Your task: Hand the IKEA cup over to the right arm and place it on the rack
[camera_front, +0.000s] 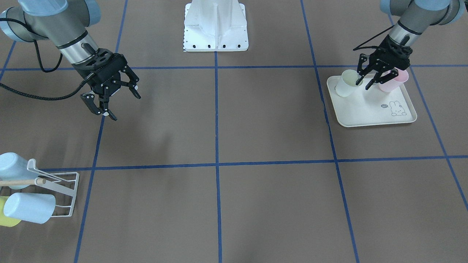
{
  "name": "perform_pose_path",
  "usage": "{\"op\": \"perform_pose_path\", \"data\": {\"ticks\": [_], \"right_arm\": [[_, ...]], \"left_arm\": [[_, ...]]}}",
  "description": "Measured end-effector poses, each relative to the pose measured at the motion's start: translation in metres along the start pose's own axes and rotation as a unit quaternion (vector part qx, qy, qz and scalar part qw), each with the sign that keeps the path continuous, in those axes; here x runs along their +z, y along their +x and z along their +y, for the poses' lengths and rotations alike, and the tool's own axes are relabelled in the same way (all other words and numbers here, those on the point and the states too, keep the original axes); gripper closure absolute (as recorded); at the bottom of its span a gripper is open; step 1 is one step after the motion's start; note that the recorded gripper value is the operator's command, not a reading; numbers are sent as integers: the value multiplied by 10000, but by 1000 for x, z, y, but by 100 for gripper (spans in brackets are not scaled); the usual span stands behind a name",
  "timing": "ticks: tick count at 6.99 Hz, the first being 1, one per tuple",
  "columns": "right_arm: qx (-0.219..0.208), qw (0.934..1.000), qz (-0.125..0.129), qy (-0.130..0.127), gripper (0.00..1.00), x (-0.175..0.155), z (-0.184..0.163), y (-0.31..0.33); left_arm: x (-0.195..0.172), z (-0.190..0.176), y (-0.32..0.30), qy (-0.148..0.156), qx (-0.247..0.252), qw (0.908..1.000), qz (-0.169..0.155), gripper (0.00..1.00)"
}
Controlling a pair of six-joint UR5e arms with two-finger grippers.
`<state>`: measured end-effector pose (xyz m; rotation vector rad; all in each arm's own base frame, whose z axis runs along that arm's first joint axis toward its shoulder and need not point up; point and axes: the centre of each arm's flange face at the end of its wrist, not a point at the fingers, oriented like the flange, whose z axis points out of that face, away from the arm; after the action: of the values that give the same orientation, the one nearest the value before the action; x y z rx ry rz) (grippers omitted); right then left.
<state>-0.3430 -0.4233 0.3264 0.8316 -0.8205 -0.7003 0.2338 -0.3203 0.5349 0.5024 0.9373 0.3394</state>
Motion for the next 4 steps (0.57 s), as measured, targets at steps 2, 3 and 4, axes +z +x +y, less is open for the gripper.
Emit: {"op": "perform_pose_path", "data": {"ticks": [2, 3, 4], "right_arm": [[-1, 10000, -1, 5, 0, 0, 0, 0], [0, 10000, 1, 1, 0, 0, 0, 0], [2, 10000, 7, -6, 0, 1, 0, 0]], "left_arm": [[0, 0, 0, 4, 0, 10000, -7, 91], [0, 0, 0, 5, 3, 10000, -5, 100], [0, 0, 0, 9, 15, 10000, 3, 100]]}}
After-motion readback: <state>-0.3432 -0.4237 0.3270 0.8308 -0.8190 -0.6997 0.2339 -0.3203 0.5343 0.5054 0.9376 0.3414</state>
